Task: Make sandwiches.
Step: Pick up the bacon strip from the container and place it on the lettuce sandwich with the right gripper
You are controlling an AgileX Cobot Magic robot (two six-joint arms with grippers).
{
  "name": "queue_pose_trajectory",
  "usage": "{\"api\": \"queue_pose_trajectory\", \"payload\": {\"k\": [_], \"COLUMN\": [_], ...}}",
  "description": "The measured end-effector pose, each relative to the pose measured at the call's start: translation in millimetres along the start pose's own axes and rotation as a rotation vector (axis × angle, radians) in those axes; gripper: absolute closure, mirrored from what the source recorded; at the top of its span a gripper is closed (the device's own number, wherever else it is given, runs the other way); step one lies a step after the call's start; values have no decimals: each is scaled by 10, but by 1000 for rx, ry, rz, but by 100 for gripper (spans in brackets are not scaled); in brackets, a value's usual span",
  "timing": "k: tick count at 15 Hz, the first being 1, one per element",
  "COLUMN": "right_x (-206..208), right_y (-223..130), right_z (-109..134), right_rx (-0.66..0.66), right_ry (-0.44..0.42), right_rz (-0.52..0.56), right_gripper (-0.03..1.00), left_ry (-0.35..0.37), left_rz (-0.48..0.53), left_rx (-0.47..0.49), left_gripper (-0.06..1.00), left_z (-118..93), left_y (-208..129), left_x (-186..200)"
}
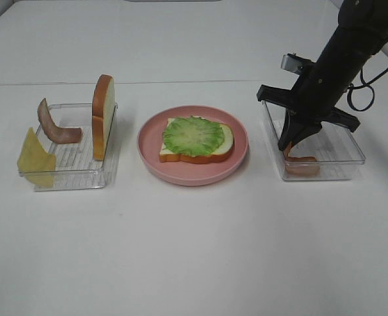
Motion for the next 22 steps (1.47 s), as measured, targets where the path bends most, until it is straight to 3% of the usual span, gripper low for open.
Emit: {"api": "queue_pose_trajectory", "payload": {"k": [4, 8, 11, 13, 14, 18, 22], "right_x": [194, 641, 985, 1111, 1183, 955, 525], "right_y": [-24, -114, -245, -374, -487, -580, -424], "right_z": [43, 168, 535, 957, 1284, 1908, 2089], "right_rx": [17, 42, 111, 206, 269, 338, 332], "right_ry": [14, 76, 222, 308, 371, 483, 507], "right_rz": [-42, -138, -189, -227, -269, -251, -178], "right_gripper": [95, 95, 95, 95, 95, 95, 95], "left_ry": [0, 0, 0, 0, 0, 0, 0], "left_rz": [0, 0, 0, 0, 0, 0, 0], "left_rx": [0, 0, 0, 0, 0, 0, -1], "left_gripper": [-5, -5, -5, -5, -5, -5, -5], "left_z": [0, 0, 0, 0, 0, 0, 0], "left_y": [0, 0, 0, 0, 0, 0, 0], "left_x": [0, 0, 0, 0, 0, 0, 0]}}
Point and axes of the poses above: a point on each arm's last joint axis where the gripper is mounted, x pointing back along that axis away from the gripper, z along the wrist's bending axis when the last joint is at zero, y = z × x, the point moved 6 cm from there along -x, pointing out along that axis toward the gripper, and after that the axes turned 15 degrees about -x, right-handed, at the moved point
